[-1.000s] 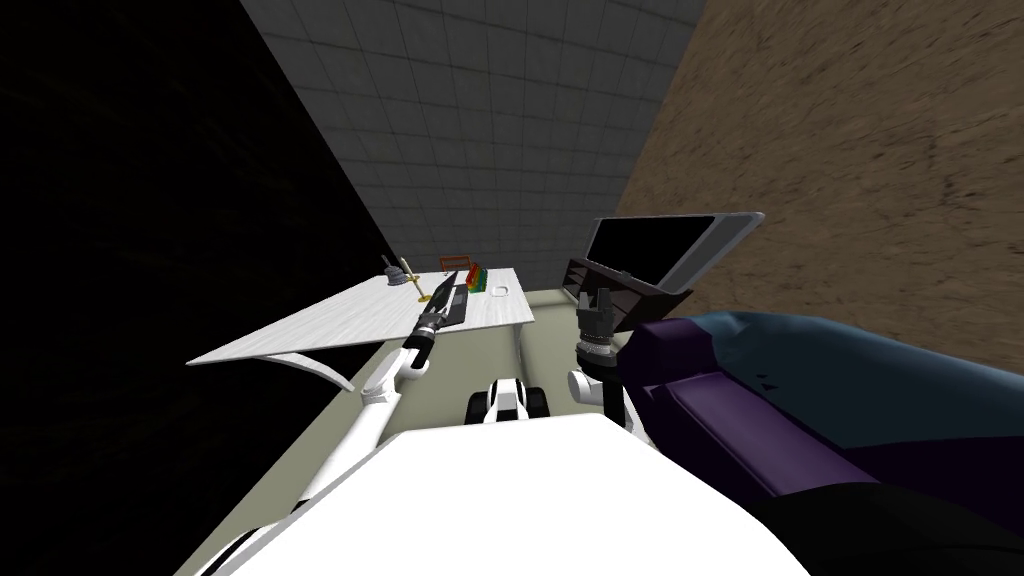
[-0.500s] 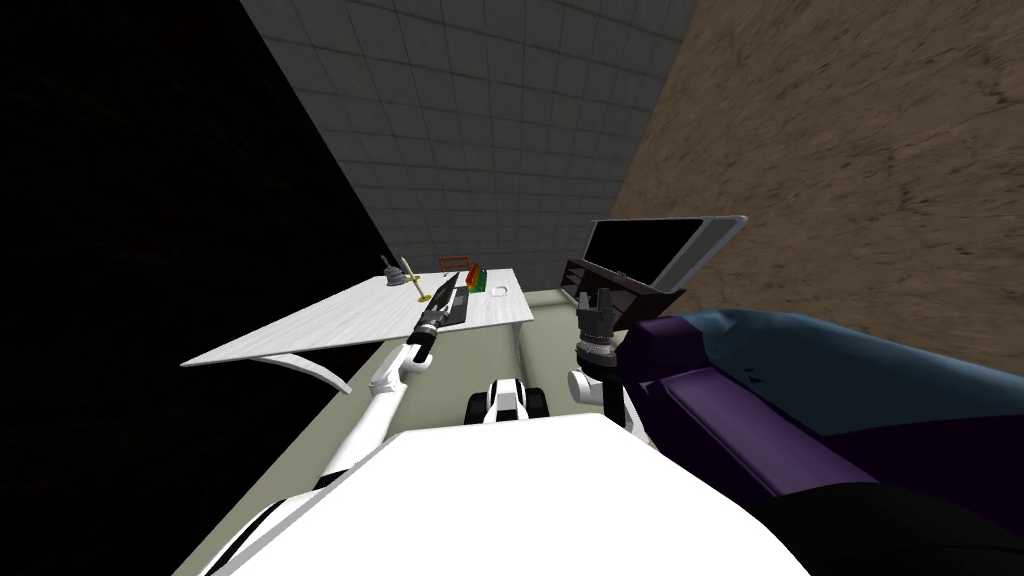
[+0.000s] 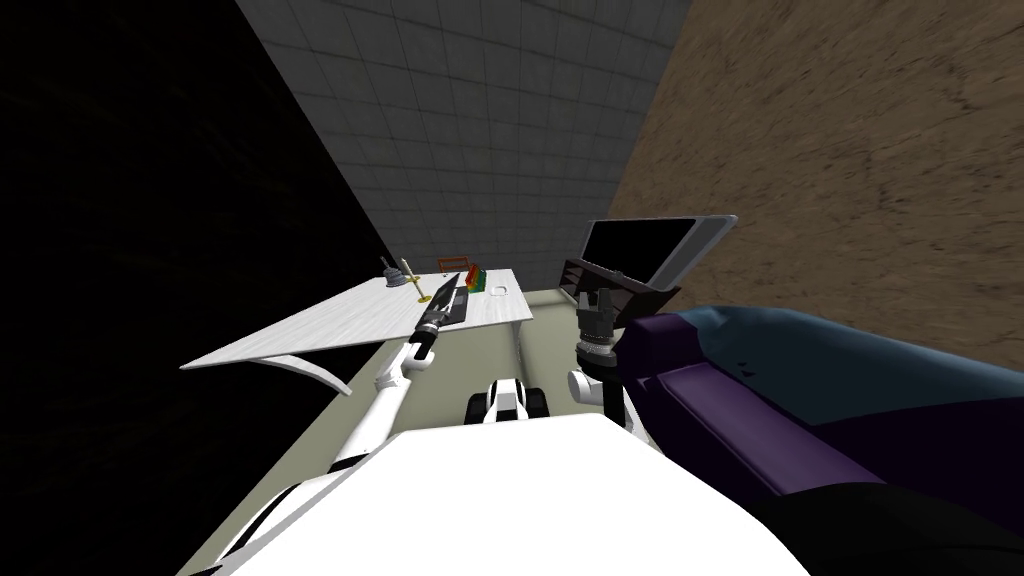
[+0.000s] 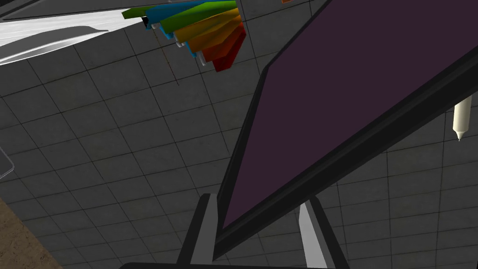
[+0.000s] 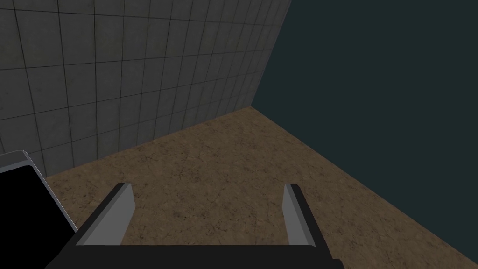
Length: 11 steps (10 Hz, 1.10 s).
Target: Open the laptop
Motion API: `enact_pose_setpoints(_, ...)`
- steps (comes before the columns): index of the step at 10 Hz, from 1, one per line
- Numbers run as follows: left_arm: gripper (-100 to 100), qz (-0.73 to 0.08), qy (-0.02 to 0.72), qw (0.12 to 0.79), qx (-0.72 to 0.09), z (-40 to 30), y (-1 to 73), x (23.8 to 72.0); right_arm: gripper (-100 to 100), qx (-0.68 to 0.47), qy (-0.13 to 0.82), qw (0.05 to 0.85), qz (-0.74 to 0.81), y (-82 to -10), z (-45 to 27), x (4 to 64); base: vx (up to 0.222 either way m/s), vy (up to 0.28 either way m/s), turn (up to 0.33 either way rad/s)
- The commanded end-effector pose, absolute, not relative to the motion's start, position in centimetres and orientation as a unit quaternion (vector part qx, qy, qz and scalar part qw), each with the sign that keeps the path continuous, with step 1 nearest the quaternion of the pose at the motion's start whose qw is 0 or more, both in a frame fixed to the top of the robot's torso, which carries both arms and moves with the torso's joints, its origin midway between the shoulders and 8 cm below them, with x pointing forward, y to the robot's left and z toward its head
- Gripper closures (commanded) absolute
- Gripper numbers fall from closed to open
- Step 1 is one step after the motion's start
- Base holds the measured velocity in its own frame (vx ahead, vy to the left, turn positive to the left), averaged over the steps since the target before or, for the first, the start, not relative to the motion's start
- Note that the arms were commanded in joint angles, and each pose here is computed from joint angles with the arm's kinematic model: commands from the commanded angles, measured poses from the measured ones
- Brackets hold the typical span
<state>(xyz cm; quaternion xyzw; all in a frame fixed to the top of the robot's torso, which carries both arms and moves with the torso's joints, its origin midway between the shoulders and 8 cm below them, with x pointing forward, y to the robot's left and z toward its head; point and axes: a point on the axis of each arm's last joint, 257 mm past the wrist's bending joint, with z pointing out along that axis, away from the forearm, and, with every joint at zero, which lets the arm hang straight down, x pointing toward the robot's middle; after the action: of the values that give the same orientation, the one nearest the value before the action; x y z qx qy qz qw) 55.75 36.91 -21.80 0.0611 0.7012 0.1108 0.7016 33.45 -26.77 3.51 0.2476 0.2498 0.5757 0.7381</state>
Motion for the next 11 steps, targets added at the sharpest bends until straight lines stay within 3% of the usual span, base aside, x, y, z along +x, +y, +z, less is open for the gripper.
enact_pose_setpoints(1,100,0.106,0.696,0.709,0.048,-21.8,37.1,56.5,0,0.248,0.25,0.738,0.576,-26.8,3.5,33.5,-0.035,0.024,-0.015)
enact_pose_setpoints(5,100,0.138,0.713,0.683,0.076,-24.7,37.8,56.1,0,0.248,0.25,0.738,0.576,-26.8,3.5,33.5,-0.015,0.015,-0.02)
enact_pose_setpoints(6,-100,0.143,0.704,0.692,0.07,-22.4,38.7,58.0,0,0.248,0.25,0.738,0.576,-26.8,3.5,33.5,-0.083,-0.013,-0.29)
enact_pose_setpoints(11,-100,0.172,0.704,0.687,0.052,-19.7,42.5,60.7,0,0.248,0.25,0.738,0.576,-26.8,3.5,33.5,-0.125,0.008,-0.163)
